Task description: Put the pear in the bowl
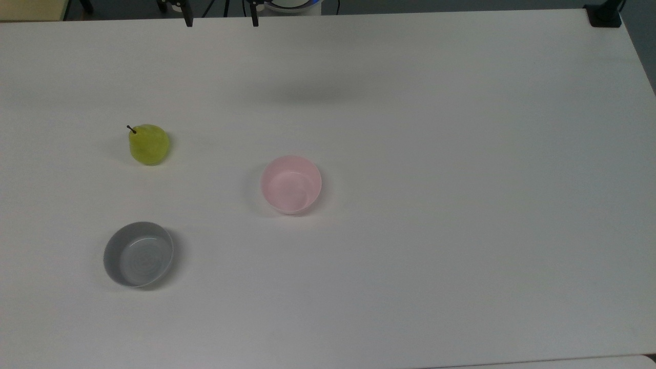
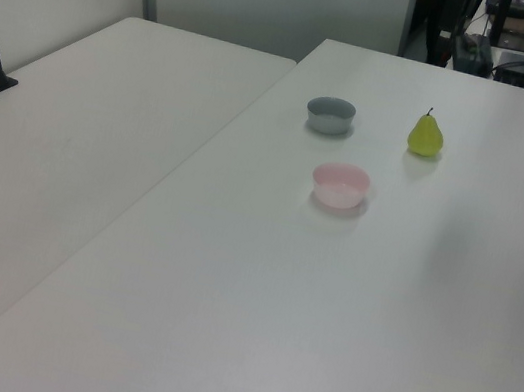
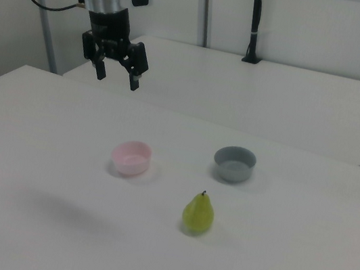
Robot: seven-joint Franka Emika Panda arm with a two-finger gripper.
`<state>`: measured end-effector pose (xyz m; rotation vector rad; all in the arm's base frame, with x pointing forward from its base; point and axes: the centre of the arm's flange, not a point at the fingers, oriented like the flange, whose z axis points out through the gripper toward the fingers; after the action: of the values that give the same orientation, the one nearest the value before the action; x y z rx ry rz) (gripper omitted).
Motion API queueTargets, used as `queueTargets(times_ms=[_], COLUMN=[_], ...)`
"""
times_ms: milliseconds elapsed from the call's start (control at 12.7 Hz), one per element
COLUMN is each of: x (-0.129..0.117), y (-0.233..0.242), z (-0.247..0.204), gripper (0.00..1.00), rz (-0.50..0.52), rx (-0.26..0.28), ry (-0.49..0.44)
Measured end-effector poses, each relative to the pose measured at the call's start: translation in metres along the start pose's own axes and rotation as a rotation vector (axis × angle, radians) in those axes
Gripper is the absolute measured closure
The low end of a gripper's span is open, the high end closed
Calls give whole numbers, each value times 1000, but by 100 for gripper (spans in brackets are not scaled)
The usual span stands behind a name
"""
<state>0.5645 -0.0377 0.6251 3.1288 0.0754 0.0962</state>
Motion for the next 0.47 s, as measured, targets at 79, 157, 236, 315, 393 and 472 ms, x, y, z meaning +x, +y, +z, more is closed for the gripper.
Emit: queueTargets(times_ms=[79,157,236,315,393,472], x=[0,0,-1,-1,-3,-4], y=[1,3,6,11,20,31], z=[0,0,0,0,-2,-4], gripper=[0,0,0,0,0,0], rz=[1,-8,-33,-61,-103,-139], rx=[0,0,-1,-1,-3,-5], ry=[0,0,0,1,3,7])
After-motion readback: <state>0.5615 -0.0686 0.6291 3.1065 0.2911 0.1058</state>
